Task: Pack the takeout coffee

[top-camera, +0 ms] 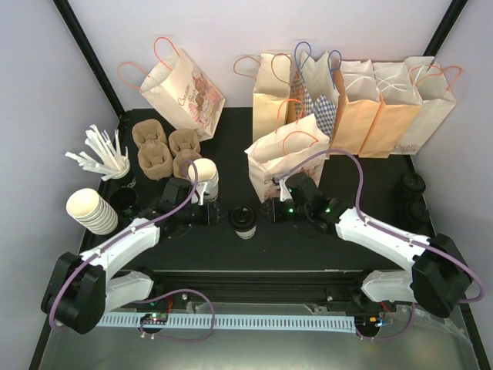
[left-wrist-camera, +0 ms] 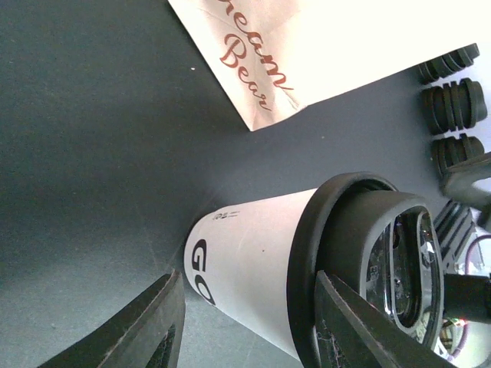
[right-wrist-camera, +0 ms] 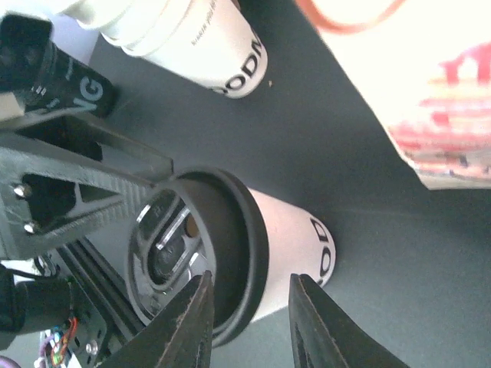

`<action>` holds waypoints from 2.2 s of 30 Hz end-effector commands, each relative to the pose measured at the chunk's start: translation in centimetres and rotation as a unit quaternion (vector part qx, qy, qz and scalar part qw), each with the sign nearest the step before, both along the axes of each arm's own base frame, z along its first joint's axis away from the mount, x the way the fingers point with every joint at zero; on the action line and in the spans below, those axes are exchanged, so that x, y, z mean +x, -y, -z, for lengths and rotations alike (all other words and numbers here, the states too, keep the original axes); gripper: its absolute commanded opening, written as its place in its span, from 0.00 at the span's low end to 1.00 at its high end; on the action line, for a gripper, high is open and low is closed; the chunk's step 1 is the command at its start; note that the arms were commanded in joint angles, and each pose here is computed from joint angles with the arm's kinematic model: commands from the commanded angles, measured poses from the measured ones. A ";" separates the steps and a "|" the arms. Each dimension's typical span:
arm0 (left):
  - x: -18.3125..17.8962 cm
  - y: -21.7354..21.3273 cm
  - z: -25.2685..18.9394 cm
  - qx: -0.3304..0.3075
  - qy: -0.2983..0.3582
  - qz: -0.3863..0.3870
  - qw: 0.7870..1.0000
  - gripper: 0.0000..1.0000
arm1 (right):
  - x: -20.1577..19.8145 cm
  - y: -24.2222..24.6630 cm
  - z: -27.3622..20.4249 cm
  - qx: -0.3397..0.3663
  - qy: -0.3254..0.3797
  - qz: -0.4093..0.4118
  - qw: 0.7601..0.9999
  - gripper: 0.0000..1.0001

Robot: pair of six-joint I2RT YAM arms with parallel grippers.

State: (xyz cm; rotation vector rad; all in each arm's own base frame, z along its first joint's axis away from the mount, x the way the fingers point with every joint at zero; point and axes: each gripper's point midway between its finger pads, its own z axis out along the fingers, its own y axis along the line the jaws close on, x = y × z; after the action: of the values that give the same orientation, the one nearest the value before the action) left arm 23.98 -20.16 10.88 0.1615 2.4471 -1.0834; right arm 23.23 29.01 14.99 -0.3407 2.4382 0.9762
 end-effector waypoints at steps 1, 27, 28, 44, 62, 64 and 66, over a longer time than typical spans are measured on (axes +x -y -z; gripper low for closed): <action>-0.8 0.6 0.3 -0.015 -0.019 0.020 0.999 0.49 | -1.2 0.0 1.5 0.020 -0.028 -0.011 0.999 0.31; -0.3 1.8 -1.4 -0.043 -0.016 0.041 0.998 0.53 | -2.1 0.0 4.0 0.021 -0.060 -0.014 0.998 0.20; -0.3 1.8 -1.5 -0.043 -0.015 0.041 0.998 0.53 | -2.1 0.0 4.1 0.021 -0.061 -0.014 0.998 0.20; -0.7 1.0 -2.1 -0.018 0.001 0.038 0.999 0.60 | -2.2 0.5 1.6 0.022 -0.037 -0.017 0.999 0.28; -2.4 1.7 -1.1 -0.048 -0.030 0.069 0.996 0.30 | -3.5 -0.6 2.0 0.047 -0.061 -0.049 0.996 0.19; -2.4 1.8 -1.0 -0.049 -0.033 0.072 0.996 0.30 | -3.4 -0.7 2.2 0.046 -0.064 -0.049 0.996 0.18; -2.6 1.8 -0.8 -0.049 -0.037 0.075 0.995 0.30 | -3.5 -0.7 2.4 0.045 -0.066 -0.050 0.996 0.18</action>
State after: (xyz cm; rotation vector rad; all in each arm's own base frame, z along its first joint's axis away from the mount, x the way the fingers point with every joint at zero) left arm 21.62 -21.45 11.52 0.2499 2.4788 -1.2513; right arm 19.93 29.13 12.47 -0.3624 2.5151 1.1470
